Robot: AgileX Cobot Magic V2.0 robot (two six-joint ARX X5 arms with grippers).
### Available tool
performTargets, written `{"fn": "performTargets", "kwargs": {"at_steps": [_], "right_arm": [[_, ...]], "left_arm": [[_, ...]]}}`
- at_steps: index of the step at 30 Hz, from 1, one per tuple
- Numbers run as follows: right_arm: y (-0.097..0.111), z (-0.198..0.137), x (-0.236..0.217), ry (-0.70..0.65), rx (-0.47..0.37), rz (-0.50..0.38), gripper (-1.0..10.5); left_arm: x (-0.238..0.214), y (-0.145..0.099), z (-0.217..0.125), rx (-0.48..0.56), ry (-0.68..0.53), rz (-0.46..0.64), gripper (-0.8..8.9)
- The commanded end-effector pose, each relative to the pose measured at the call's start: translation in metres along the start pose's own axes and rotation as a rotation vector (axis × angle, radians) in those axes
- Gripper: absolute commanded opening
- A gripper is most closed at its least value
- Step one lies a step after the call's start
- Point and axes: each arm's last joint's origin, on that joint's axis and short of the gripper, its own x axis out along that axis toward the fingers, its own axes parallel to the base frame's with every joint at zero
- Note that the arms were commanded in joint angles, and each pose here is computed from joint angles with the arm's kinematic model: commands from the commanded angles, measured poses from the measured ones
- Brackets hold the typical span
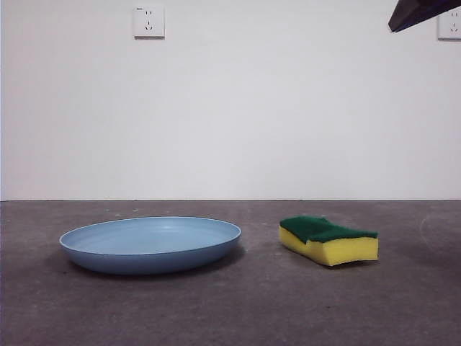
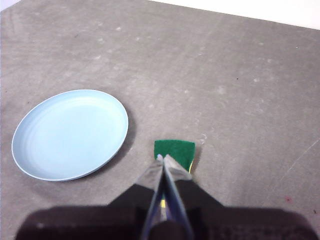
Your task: Pick up the plate,pick up the cloth,clean the plate with the cloth
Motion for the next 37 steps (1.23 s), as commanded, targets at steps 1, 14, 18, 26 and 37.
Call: {"fn": "performTargets", "kwargs": {"at_steps": [1,14,18,26,37], "right_arm": [[0.000,0.000,0.000,-0.004,0.007,0.000,0.0],[0.000,0.000,0.000,-0.004,0.007,-0.001,0.0],[0.000,0.000,0.000,-0.004,0.007,0.000,0.0],[0.000,0.000,0.000,-0.004,0.007,0.000,0.0],[0.000,0.000,0.000,-0.004,0.007,0.000,0.0]], "left_arm": [[0.003,0.002,-0.018,0.009,-0.018,0.013,-0.03],[0.002,0.006,-0.051,0.011,0.048,0.051,-0.03],[0.002,0.007,-0.055,0.003,0.090,0.052,-0.03],[0.002,0.007,-0.055,0.004,0.090,0.056,-0.03],[0.002,0.007,-0.055,0.004,0.090,0.057,-0.03]]}}
